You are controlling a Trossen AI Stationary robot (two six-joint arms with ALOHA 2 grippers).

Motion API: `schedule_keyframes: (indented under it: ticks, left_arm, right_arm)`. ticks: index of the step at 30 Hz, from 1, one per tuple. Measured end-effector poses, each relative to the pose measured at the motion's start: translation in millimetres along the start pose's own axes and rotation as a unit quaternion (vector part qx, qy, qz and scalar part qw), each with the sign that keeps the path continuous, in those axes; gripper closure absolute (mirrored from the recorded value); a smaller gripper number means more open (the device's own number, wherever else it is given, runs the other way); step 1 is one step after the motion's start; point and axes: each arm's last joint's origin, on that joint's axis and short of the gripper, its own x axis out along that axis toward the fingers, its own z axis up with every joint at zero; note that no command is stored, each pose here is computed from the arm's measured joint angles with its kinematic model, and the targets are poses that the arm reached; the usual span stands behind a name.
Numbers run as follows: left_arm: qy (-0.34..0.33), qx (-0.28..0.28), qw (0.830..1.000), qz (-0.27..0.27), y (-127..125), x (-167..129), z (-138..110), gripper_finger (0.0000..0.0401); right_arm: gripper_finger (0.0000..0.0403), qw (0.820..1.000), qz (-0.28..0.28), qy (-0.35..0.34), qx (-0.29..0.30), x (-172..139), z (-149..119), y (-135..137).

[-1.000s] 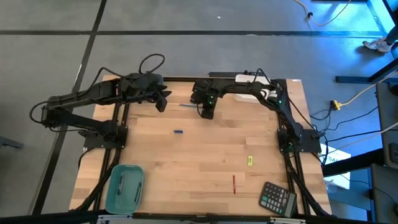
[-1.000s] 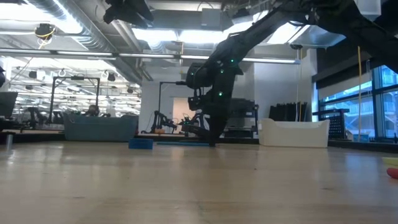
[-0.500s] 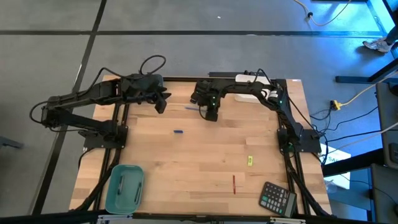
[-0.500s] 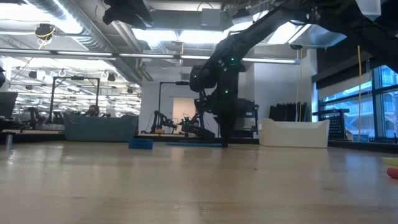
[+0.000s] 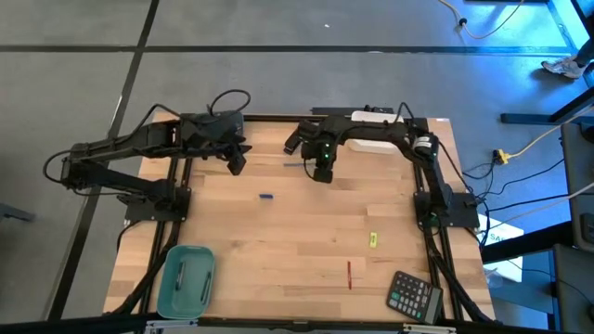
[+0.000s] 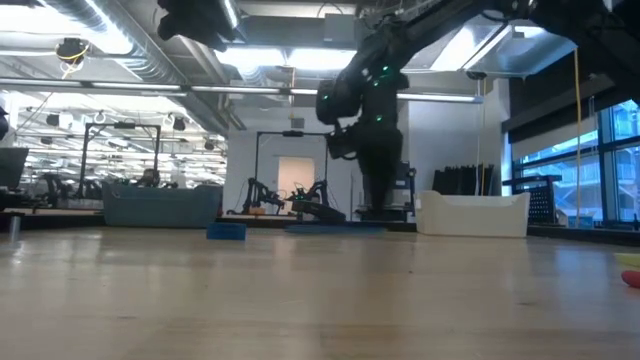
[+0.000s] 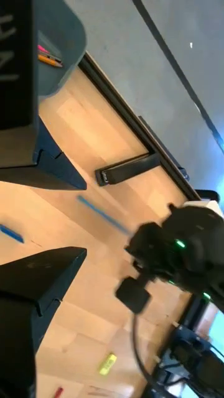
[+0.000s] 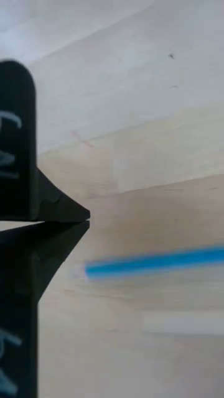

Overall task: Sort crayons/erasers/pens/pencils in bins
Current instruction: Put the blue pencil into the blue bin

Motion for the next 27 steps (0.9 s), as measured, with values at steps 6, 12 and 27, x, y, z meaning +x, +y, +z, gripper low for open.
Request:
schedule_keyframes:
  ticks: [6,12,27]
  left_arm:
    - [0.014,0.008,1.000,0.011,1.1,-0.2,-3.3,0.0250]
    - [0.011,0.031,0.999,0.022,2.0,-0.2,-3.0,0.0250]
    - [0.007,0.012,0.999,0.040,9.2,1.7,-0.3,0.0250]
  right_arm:
    - [0.0399,1.000,-0.018,-0.006,0.007,19.7,-17.2,1.8]
    - [0.0378,0.993,-0.117,-0.010,-0.026,20.0,-15.5,-5.4]
    - [0.0313,0.983,-0.052,-0.073,-0.161,12.1,-13.4,-63.0]
